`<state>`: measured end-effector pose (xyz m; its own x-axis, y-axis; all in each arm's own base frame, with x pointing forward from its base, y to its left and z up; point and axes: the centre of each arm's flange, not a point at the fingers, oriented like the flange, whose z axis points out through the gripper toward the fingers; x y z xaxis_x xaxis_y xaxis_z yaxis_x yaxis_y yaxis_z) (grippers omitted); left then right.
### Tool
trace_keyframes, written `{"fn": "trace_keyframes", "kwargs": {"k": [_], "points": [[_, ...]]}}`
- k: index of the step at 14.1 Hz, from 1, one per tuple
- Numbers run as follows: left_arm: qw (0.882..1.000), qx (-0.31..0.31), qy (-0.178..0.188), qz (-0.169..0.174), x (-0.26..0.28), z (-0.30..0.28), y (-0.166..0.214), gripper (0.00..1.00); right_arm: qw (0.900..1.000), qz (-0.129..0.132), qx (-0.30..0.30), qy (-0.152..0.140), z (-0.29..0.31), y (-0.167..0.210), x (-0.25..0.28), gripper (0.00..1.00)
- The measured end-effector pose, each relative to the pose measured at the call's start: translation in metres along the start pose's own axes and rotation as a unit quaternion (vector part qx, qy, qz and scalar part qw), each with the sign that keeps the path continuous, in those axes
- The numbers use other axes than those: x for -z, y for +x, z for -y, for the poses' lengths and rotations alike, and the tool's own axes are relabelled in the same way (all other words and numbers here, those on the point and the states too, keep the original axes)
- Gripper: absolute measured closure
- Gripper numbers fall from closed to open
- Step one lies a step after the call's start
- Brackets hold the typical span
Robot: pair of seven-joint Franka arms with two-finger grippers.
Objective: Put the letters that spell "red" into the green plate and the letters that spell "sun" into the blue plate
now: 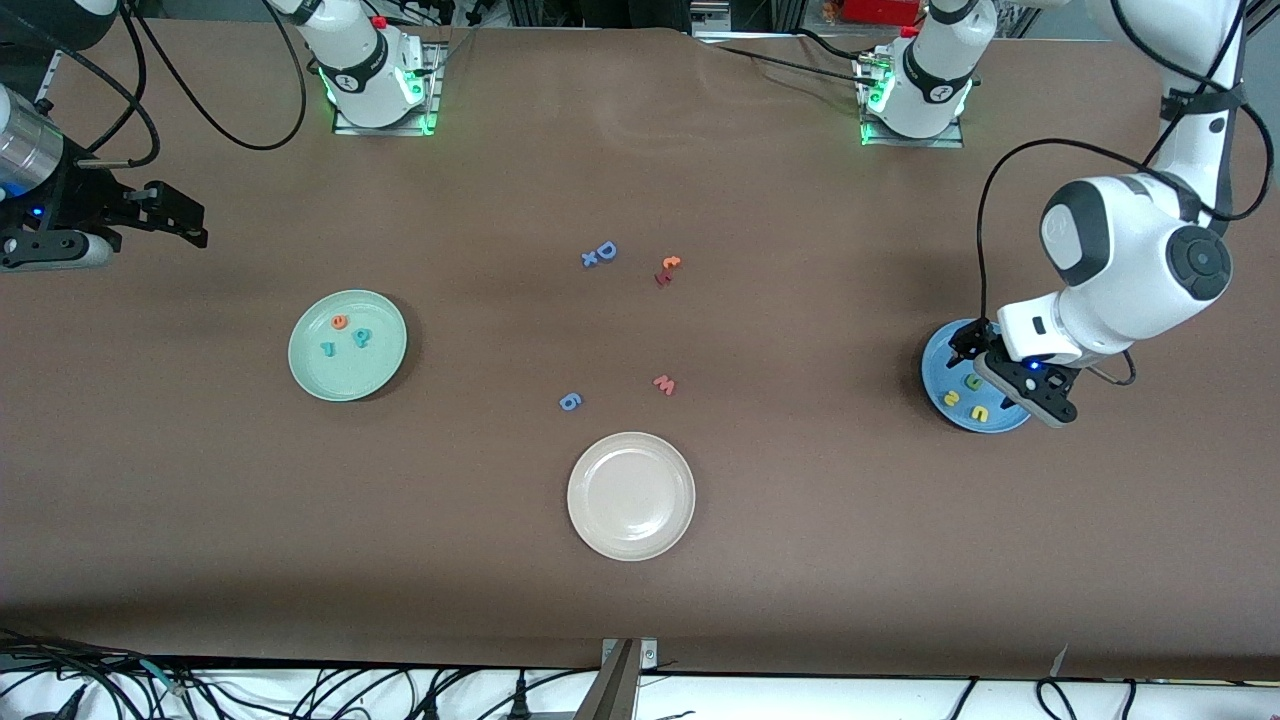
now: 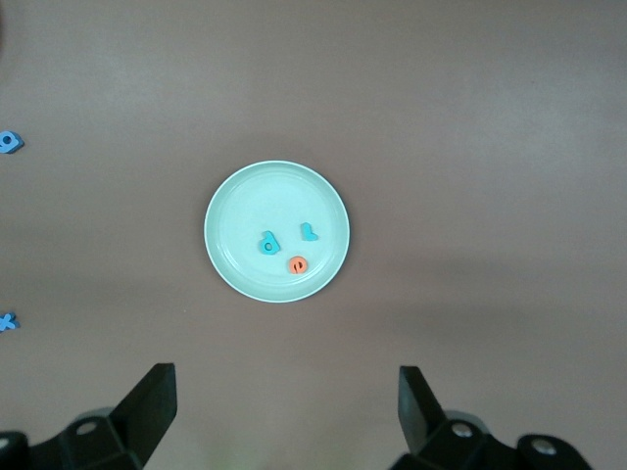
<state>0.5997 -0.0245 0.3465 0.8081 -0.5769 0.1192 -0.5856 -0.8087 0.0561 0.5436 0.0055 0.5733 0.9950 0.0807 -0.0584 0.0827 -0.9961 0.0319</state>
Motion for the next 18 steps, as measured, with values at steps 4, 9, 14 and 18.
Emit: {"fn": "trace_keyframes", "kwargs": {"k": [4, 9, 14, 18], "points": [[0.997, 0.059, 0.043, 0.006, 0.070, -0.049, 0.020, 0.00, 1.000, -0.008, 0.000, 0.000, 0.000, -0.001, 0.009, 0.00], [0.993, 0.104, 0.046, -0.024, 0.170, -0.046, 0.003, 0.00, 1.000, -0.010, 0.004, -0.001, 0.005, 0.000, 0.011, 0.00], [0.984, 0.167, 0.055, -0.020, 0.240, -0.069, 0.016, 0.00, 1.000, -0.011, 0.002, -0.001, 0.002, 0.000, 0.011, 0.00], [0.981, 0.179, 0.075, 0.001, 0.222, -0.069, 0.023, 0.00, 1.000, -0.011, -0.001, -0.001, -0.001, 0.000, 0.011, 0.00]]}}
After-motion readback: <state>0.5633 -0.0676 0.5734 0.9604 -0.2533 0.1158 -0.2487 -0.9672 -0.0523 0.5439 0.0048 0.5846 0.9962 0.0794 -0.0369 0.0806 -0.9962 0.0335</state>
